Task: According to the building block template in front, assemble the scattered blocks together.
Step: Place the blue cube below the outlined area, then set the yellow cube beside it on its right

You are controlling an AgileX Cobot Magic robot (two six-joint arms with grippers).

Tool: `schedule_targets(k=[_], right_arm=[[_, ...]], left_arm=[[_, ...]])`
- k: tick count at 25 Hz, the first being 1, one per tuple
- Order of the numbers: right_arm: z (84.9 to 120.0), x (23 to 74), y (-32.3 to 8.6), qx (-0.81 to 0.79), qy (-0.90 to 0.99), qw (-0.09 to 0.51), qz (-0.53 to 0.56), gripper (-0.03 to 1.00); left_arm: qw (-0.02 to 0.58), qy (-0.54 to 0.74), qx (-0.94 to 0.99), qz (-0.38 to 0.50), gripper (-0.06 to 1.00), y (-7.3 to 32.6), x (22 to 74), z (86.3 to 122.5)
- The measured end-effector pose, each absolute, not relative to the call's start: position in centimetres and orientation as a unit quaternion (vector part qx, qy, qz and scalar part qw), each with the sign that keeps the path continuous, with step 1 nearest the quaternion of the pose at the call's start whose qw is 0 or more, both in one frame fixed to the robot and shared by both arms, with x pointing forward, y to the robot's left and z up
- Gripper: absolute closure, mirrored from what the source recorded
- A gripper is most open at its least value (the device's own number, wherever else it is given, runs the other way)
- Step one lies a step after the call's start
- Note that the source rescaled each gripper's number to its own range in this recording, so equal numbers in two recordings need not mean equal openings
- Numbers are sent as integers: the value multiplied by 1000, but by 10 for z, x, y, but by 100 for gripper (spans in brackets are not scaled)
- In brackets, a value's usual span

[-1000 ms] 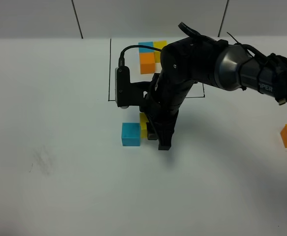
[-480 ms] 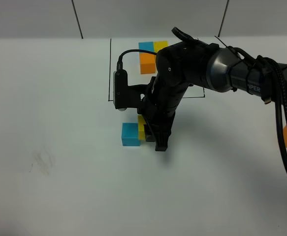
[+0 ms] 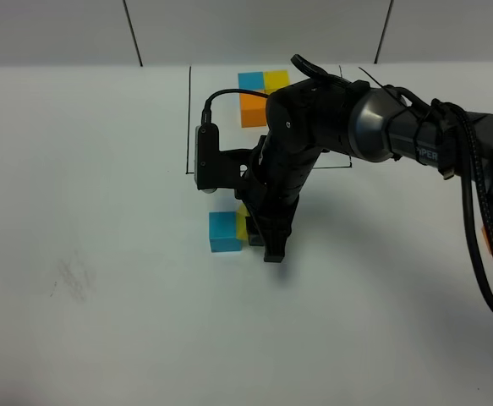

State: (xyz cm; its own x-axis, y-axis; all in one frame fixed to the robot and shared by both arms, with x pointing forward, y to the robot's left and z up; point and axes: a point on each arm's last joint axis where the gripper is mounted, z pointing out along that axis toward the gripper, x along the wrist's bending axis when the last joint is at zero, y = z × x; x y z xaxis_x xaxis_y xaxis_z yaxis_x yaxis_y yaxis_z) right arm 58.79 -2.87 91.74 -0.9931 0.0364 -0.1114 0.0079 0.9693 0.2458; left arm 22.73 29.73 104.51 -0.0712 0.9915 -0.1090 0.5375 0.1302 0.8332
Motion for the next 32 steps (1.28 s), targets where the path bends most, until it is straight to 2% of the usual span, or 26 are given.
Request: schedule_targets(k=[32], right_arm=[[886, 593, -30, 58, 993, 45, 95, 44]], left_arm=[[359, 661, 579, 316, 94, 297, 227, 1045]])
